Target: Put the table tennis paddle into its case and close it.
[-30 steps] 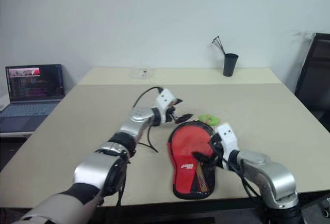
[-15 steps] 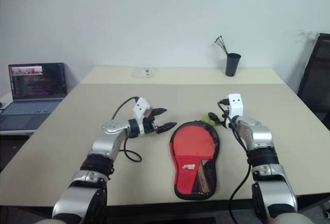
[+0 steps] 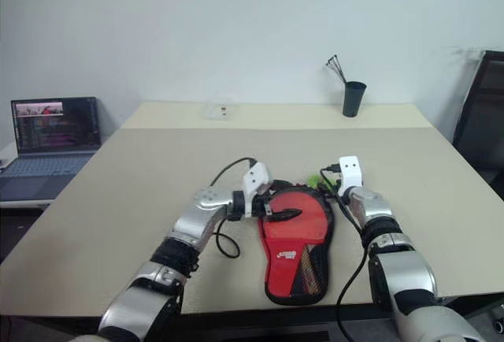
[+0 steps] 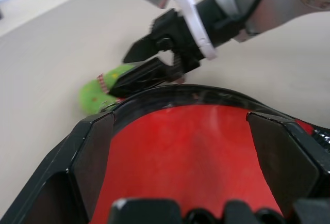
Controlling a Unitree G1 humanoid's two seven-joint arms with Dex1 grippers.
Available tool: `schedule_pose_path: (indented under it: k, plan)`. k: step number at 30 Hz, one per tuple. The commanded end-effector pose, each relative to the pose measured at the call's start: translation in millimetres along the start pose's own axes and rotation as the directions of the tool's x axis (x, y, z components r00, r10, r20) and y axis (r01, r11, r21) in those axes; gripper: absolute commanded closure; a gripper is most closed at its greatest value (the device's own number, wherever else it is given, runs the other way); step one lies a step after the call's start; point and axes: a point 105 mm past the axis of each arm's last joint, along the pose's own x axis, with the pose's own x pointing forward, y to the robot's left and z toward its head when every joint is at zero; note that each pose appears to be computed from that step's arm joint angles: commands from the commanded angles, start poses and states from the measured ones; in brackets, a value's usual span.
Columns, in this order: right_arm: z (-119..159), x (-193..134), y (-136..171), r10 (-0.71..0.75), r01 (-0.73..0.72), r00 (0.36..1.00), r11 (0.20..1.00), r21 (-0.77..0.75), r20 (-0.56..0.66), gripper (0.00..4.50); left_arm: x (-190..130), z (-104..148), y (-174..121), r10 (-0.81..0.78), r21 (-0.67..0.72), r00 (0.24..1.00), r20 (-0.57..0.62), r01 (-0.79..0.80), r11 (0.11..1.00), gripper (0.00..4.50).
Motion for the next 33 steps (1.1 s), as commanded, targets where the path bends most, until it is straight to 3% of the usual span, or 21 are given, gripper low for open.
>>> schedule_pose_path:
  k: [1,4,10,18,33]
  plan:
    - [7,1,1,-0.004,0.004,1.0,1.0,-0.012,0.019,0.0,8,-4,-4,-0.044,0.052,0.998,-0.035,0.045,0.998,0.06]
    - [6,2,4,0.001,-0.001,1.0,1.0,-0.02,0.018,0.0,9,-17,-6,-0.054,0.034,0.996,-0.066,0.056,0.998,0.06]
    - [5,3,12,0.031,-0.031,1.0,0.999,-0.028,0.002,1.89,12,-37,-11,-0.065,0.009,0.991,-0.113,0.066,0.998,0.01]
    - [10,3,14,0.041,-0.041,0.999,0.999,-0.025,0.003,4.35,19,-43,-13,-0.069,-0.004,0.989,-0.131,0.069,0.998,0.01]
    - [57,-13,-17,-0.018,0.021,0.993,0.999,-0.03,0.115,4.47,24,-62,-23,-0.084,-0.076,0.982,-0.168,0.072,0.995,0.01]
